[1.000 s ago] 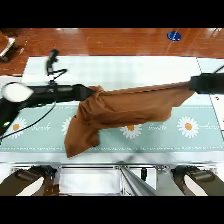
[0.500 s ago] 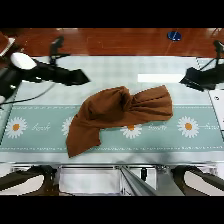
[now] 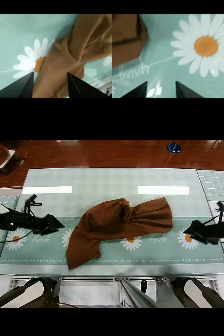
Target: Fold the shirts.
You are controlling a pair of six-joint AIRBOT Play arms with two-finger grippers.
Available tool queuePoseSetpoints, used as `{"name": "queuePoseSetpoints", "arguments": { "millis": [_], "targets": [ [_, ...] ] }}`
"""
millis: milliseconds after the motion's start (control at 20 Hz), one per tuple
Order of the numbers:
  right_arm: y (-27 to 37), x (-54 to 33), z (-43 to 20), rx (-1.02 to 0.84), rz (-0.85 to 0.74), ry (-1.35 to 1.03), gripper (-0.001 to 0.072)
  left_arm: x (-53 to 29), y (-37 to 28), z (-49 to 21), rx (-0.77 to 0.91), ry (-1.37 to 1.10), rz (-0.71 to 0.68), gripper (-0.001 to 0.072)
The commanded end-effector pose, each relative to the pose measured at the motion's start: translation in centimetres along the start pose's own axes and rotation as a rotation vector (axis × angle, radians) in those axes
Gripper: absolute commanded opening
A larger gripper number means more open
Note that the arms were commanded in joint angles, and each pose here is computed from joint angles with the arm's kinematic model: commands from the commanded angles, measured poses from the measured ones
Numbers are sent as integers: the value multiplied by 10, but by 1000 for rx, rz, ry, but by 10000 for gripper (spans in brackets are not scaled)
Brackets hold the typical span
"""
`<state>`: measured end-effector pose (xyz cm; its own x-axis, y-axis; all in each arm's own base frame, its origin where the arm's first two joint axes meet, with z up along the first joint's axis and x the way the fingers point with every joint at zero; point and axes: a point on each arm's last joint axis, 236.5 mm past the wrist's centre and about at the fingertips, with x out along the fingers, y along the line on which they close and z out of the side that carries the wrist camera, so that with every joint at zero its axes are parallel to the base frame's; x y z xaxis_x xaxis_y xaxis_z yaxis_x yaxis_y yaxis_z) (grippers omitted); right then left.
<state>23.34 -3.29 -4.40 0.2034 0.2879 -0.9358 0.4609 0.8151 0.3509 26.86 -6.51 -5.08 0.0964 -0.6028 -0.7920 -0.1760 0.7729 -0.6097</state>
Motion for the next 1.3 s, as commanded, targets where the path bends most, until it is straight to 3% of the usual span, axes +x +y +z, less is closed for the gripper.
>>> {"name": "queuePoseSetpoints", "arguments": {
  "millis": [0, 450, 500, 600, 1100, 1150, 1250],
  "targets": [
    [11, 31, -46, 36, 113, 64, 406, 27, 1, -31, -24, 72, -52, 505],
    [38, 47, -52, 30, 179, 58, 406, 88, -7, -28, 57, 99, 48, 503],
    [42, 50, -50, 25, 174, 51, 406, 90, -9, -27, 58, 91, 45, 477],
    [50, 59, -48, 27, 177, 53, 406, 88, -12, -25, 66, 89, 37, 20],
    [92, 110, -1, 77, 214, 81, 404, 87, -14, -24, 83, 91, 32, 22],
    [98, 114, 3, 67, 216, 90, 383, 87, -14, -24, 83, 91, 32, 22],
    [113, 121, 7, 28, 218, 109, 249, 87, -15, -24, 81, 89, 30, 22]
  ]
}}
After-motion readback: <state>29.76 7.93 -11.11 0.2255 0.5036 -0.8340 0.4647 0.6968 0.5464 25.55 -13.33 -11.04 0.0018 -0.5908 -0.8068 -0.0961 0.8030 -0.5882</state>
